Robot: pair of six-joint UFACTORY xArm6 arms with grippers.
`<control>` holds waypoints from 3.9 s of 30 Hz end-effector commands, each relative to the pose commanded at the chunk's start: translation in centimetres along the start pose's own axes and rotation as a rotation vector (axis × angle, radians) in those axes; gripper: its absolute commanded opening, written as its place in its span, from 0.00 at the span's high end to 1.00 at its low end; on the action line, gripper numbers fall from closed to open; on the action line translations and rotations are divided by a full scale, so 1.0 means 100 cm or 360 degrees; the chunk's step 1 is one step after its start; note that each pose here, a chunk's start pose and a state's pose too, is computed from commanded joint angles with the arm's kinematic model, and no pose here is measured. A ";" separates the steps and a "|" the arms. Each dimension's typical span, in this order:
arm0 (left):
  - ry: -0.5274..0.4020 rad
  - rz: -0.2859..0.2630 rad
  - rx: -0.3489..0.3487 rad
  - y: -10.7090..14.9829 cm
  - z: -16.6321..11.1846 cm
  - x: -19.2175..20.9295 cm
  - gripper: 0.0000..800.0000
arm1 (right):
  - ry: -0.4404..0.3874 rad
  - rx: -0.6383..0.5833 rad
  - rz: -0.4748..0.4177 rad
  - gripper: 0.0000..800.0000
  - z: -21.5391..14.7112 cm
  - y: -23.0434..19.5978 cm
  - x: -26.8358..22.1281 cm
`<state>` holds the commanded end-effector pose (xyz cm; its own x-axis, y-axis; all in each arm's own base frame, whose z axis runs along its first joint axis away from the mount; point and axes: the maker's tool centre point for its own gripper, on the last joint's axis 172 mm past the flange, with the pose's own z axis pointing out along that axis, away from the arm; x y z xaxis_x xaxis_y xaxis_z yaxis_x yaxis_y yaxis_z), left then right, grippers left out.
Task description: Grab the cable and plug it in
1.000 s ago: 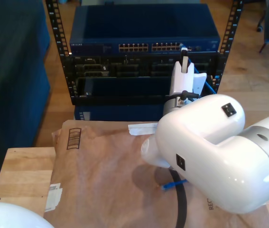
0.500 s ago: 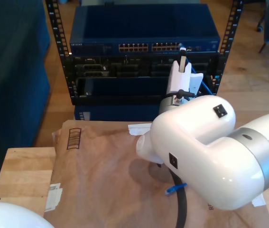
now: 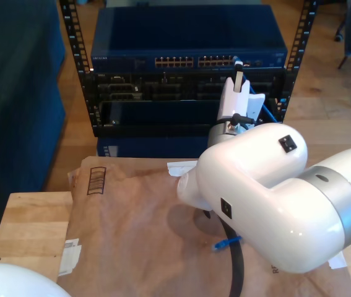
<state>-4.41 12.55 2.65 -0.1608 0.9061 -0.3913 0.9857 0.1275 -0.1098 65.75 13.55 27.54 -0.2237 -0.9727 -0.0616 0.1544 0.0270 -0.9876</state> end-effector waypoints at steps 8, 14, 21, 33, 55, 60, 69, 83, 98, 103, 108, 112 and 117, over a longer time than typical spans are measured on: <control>0.0000 0.0002 0.0001 0.000 0.000 0.000 0.00 | -0.0008 -0.0017 -0.0005 1.00 -0.001 0.004 -0.001; -0.0002 0.0002 0.0001 0.000 0.000 0.000 0.00 | -0.0011 -0.0023 0.0001 1.00 0.002 0.008 -0.003; -0.0002 0.0000 0.0000 0.000 0.000 0.000 0.00 | -0.0007 0.0003 0.0024 1.00 0.007 0.004 -0.007; -0.0002 0.0002 0.0001 0.000 0.000 0.000 0.00 | -0.0009 -0.0003 0.0016 1.00 0.006 0.006 -0.006; 0.0000 0.0004 0.0003 0.000 0.000 0.000 0.00 | -0.0034 -0.0013 -0.0010 1.00 -0.006 0.009 -0.012; -0.0002 0.0002 0.0001 0.000 0.000 0.000 0.00 | -0.0024 -0.0014 -0.0017 1.00 -0.005 0.010 -0.008; -0.0002 0.0002 0.0001 0.000 0.000 0.000 0.00 | -0.0020 -0.0003 -0.0021 1.00 -0.002 0.007 -0.005; 0.0000 0.0002 0.0001 0.000 0.000 0.000 0.00 | -0.0016 0.0022 -0.0002 1.00 0.003 0.000 -0.005; 0.0000 0.0002 0.0001 0.000 0.000 0.000 0.00 | -0.0018 0.0030 0.0006 1.00 0.007 0.001 -0.008; 0.0000 0.0000 0.0000 0.000 0.000 0.000 0.00 | -0.0014 0.0021 0.0000 1.00 0.007 0.006 -0.006; 0.0000 0.0002 0.0001 0.000 0.000 0.000 0.00 | 0.0001 0.0026 -0.0001 1.00 0.010 0.006 0.000; 0.0000 0.0002 0.0001 0.000 0.000 0.000 0.00 | 0.0003 0.0026 -0.0001 1.00 0.010 0.006 0.001; 0.0000 0.0002 0.0001 0.000 0.000 0.000 0.00 | 0.0005 0.0021 -0.0006 1.00 0.010 0.007 0.002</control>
<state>-4.39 12.55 2.65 -0.1594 0.9064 -0.3913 0.9859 0.1260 -0.1098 66.75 13.12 26.94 -0.2277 -0.9720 -0.0581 0.1659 0.0200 -0.9859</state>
